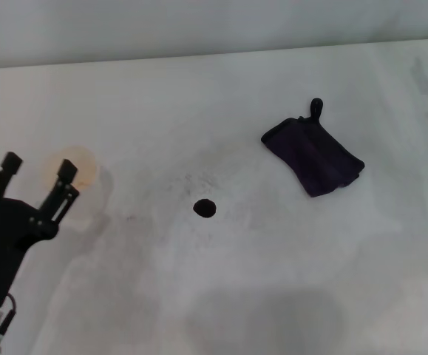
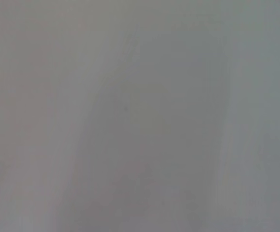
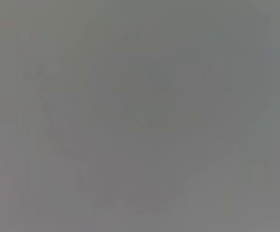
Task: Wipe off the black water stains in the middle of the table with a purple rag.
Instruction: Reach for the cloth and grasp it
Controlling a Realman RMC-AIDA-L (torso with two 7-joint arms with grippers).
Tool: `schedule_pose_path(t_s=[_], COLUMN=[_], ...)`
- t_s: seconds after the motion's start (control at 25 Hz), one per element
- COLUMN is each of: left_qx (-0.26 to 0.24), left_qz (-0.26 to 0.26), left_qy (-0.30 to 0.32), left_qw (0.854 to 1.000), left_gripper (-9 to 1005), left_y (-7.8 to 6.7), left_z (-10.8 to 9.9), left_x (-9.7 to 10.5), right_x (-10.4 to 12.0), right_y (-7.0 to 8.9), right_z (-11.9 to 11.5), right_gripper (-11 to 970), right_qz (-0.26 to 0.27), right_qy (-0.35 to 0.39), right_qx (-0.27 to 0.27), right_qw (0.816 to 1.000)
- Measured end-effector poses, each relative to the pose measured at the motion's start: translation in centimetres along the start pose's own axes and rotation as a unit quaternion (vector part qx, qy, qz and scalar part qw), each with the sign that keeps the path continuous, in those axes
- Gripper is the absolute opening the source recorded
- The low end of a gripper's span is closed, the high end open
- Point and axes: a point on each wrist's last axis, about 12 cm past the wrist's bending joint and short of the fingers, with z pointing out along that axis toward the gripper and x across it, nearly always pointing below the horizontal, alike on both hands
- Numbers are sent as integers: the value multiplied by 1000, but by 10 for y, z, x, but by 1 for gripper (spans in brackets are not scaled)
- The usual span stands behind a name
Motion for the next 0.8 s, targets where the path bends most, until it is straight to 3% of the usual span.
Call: schedule_pose_path(t_s=[0.16,0.36,0.4,0.56,0.72,0.8], left_qx=[-33,-137,-160,-225,-246,-253], left_qz=[2,1,2,5,7,7], left_qy=[-36,-58,-59,-55,-47,-42], left_qw=[999,989,985,973,968,966], left_gripper=[879,880,880,876,875,875], left_y=[9,32,38,53,59,62], left_z=[-6,-20,-24,-37,-41,-41], left_x=[-8,-13,-13,-13,-11,-11], right_x=[3,-5,-5,-20,-35,-45], right_y=[8,32,32,56,71,84], right_z=[0,3,3,14,24,28], right_gripper=[869,869,869,869,869,869], right_qz=[-14,-23,-23,-58,-100,-132], right_qy=[10,23,23,51,116,149], right_qx=[-34,-136,-136,-213,-267,-305], right_qw=[999,990,990,974,951,931])
